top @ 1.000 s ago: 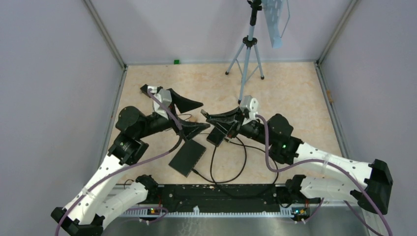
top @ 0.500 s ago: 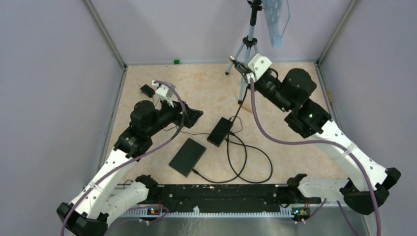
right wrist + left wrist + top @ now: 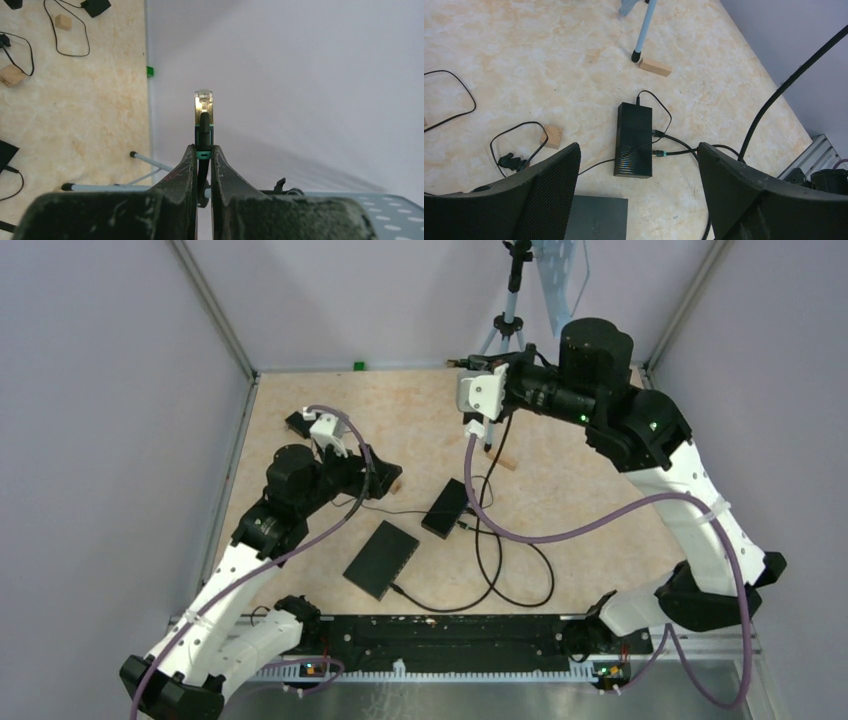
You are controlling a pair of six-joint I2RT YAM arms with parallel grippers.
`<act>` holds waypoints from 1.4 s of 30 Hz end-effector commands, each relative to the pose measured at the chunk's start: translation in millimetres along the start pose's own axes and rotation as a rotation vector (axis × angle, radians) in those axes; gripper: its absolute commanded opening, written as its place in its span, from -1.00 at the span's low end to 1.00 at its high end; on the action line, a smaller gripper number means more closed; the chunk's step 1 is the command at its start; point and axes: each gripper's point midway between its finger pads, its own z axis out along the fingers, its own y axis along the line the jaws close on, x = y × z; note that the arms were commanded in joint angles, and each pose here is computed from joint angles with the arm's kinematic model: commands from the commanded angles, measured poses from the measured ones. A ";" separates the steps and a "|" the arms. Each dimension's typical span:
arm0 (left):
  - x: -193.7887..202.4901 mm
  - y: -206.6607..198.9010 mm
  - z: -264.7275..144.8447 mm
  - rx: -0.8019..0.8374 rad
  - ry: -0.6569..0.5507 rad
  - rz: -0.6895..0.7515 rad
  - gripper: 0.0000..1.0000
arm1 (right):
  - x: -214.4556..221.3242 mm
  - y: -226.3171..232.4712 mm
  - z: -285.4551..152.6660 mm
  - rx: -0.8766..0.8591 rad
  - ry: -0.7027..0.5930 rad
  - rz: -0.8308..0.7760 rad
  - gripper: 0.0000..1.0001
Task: Insert the plug into the switch port
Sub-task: Pick up the connector from the center of the board, then insert the connector into the switch port.
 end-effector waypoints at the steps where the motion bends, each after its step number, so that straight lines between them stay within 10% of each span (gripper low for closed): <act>1: 4.5 5.6 3.9 -0.004 0.013 -0.013 0.80 | -28.8 -1.8 -8.7 -0.095 -0.105 -0.090 -1.00; 12: 23.4 23.1 6.7 -0.040 0.065 -0.044 0.79 | -93.7 230.0 62.5 -0.792 -0.259 0.130 -1.00; 21: 34.1 35.5 7.7 -0.051 0.087 -0.052 0.79 | -126.8 363.8 0.4 -1.204 -0.335 0.330 -1.00; 32: 40.4 24.0 25.1 0.060 0.140 -0.029 0.74 | -20.4 460.7 -0.9 -1.030 0.150 0.881 -1.00; 42: 50.5 28.7 18.4 0.036 0.152 -0.033 0.74 | 101.9 458.4 67.1 -0.628 0.539 1.125 -1.00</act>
